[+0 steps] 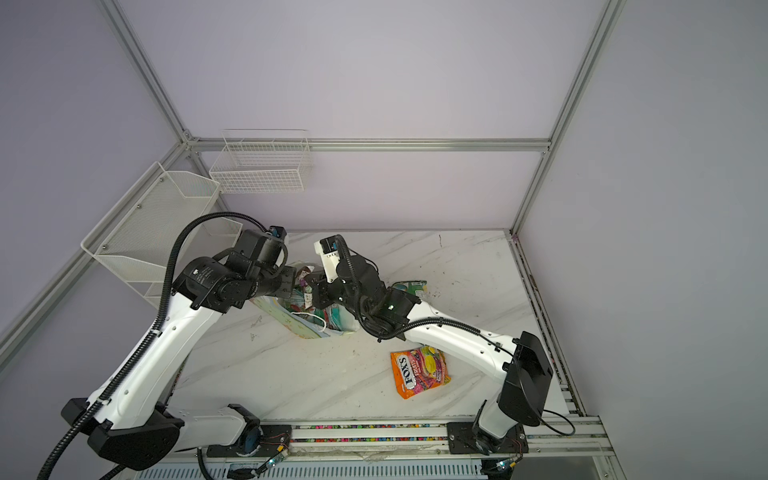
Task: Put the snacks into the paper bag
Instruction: 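Carry the chocolate bar over the bag's opening beside the left gripper, then lower the chocolate bar into the bag and open the right gripper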
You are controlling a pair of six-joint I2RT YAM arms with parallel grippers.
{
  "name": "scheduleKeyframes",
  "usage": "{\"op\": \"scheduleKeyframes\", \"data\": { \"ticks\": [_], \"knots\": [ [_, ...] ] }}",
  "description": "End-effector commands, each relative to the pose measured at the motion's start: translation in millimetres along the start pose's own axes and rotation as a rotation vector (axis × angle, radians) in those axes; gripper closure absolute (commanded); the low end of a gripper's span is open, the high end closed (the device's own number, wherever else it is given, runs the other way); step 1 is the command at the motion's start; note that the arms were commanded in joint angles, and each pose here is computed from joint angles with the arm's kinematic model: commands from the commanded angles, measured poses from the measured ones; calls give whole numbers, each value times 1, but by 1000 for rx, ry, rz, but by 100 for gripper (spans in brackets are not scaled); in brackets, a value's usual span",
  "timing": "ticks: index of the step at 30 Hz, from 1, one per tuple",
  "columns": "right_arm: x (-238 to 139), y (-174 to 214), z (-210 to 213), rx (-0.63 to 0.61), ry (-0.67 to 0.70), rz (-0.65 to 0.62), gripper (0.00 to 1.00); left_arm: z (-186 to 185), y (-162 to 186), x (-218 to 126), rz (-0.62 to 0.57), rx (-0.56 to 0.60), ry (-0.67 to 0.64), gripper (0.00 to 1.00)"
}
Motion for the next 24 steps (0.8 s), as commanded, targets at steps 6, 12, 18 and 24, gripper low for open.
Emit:
{"op": "scheduleKeyframes", "data": {
  "ticks": [6, 12, 18, 24],
  "knots": [
    [0, -10, 5, 2, 2, -39, 100, 2, -14, -26, -80, -41, 49, 100],
    [2, -11, 5, 4, 2, -33, 58, 2, -13, -26, -78, -40, 48, 100],
    [-22, -28, 11, 11, -39, -123, 3, 3, -12, -26, -81, -40, 44, 100],
    [-40, -36, 10, 11, -7, -129, 3, 2, -13, -24, -75, -40, 44, 100]
  ]
}}
Point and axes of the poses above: each gripper's point midway between its finger pads, its own x axis out along the fingers, its own z axis along the line the jaws close on, y = z × x, the point moved 7 cm from there along -x, back along the fingers, and after that the axes turned 11 degrees about -x, right-handed, at the moved point
